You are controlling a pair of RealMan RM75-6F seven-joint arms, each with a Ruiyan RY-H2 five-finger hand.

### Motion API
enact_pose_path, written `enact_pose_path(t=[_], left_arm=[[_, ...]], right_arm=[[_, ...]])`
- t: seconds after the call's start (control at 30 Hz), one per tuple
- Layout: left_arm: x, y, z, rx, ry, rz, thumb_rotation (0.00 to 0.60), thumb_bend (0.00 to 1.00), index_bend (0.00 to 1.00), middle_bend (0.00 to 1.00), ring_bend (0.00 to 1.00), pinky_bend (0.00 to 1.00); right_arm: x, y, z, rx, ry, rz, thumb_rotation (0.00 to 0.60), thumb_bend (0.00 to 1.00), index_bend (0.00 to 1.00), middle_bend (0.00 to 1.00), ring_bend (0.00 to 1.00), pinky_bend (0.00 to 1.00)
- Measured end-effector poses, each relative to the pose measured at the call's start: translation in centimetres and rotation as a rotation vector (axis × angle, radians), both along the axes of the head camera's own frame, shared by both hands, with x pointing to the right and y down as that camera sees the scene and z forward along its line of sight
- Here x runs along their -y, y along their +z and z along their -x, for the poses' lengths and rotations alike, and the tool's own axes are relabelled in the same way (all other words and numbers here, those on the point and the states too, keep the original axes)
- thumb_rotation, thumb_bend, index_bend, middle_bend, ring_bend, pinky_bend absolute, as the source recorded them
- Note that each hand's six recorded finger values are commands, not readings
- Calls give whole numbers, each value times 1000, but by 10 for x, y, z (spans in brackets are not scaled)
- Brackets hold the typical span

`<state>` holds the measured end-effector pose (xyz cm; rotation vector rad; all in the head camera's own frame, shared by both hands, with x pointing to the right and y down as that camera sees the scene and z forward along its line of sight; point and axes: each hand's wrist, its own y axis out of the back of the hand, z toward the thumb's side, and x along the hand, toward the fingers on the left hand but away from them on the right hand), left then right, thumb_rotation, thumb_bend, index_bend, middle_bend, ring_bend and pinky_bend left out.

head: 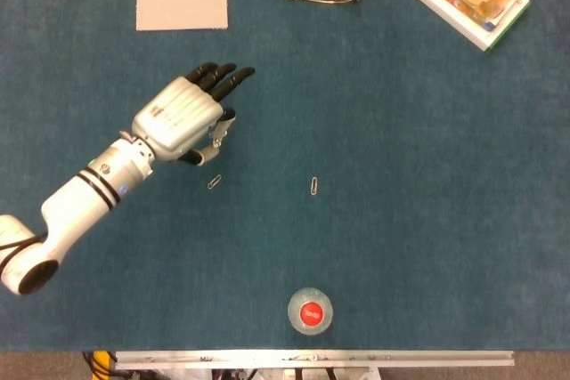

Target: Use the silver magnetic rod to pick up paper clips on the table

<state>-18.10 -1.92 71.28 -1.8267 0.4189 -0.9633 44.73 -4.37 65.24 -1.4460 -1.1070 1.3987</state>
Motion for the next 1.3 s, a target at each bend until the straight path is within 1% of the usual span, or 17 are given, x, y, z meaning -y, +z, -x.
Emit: enact_pose_path(t=[0.13, 0.33, 0.53, 0.93, 1.1, 1.3], left_arm=[[-13, -5, 3, -15, 8, 37, 600, 271, 579, 0, 0, 99], [-34, -10, 1, -33, 44, 67, 600, 271, 579, 0, 0, 99], [-43, -6, 0, -36, 50, 83, 600, 271, 579, 0, 0, 99], [-51, 17, 9, -13, 19, 135, 600, 271, 579, 0, 0, 99], [-51, 21, 14, -7, 12, 141, 600, 271, 580, 0, 0, 99], [-49, 20, 18, -11, 2, 138, 600, 272, 581, 0, 0, 99]], right_arm=[[-2, 0, -1, 0, 2, 4, 600, 0, 243, 85, 0, 61], [-6, 2, -4, 1, 8, 13, 600, 0, 242, 85, 0, 61], [-8, 3, -7, 0, 13, 20, 600, 0, 242, 85, 0, 61], [-9, 9, -9, -3, 19, 36, 600, 0, 243, 85, 0, 61], [-8, 10, -6, -1, 13, 38, 600, 0, 243, 84, 0, 61], [-9, 11, -6, -3, 15, 39, 600, 0, 242, 84, 0, 61]])
